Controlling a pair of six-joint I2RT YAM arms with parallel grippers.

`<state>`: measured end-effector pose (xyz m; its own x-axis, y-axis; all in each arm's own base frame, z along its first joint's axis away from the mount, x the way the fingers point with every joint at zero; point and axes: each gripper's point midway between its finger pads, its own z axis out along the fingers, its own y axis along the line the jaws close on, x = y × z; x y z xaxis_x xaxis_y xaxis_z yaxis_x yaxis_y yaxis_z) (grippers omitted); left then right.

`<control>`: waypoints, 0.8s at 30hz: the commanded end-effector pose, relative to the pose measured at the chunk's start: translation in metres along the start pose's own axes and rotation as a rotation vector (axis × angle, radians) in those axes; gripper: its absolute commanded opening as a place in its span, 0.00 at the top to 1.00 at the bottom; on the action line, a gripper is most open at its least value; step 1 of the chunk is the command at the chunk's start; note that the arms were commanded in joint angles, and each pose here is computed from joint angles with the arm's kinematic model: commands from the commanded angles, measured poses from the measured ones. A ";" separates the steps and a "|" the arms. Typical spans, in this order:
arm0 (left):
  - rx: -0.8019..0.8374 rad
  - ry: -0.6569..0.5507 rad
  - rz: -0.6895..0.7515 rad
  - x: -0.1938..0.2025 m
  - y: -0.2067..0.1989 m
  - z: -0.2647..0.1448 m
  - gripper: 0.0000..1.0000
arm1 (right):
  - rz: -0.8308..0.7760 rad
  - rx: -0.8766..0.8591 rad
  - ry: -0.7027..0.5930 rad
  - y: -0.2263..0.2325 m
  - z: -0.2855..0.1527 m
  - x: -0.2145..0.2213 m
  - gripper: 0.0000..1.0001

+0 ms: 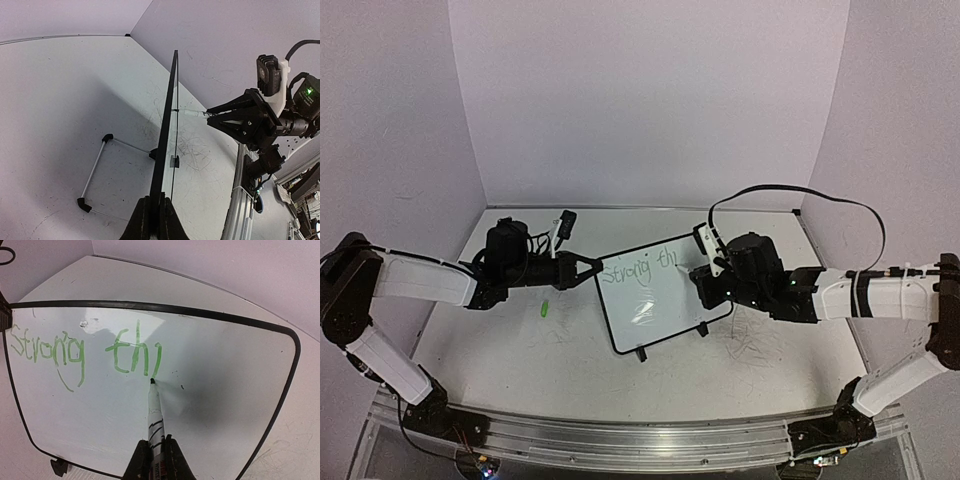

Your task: Write a sentence on the whiteboard

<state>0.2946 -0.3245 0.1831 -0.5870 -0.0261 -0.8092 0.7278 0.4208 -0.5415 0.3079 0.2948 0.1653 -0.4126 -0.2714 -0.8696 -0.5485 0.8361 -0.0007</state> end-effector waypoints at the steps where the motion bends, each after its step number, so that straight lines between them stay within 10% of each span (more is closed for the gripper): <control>1: -0.108 0.093 -0.015 0.031 0.030 0.006 1.00 | 0.003 0.014 0.013 -0.003 -0.001 0.004 1.00; 24: -0.101 0.096 -0.016 0.032 0.029 0.006 1.00 | 0.028 0.073 -0.085 -0.009 0.006 -0.026 1.00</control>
<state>0.2948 -0.3245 0.1829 -0.5870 -0.0261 -0.8091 0.7279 0.4206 -0.5416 0.3125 0.2944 0.1697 -0.3958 -0.2541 -0.8825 -0.5266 0.8501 -0.0086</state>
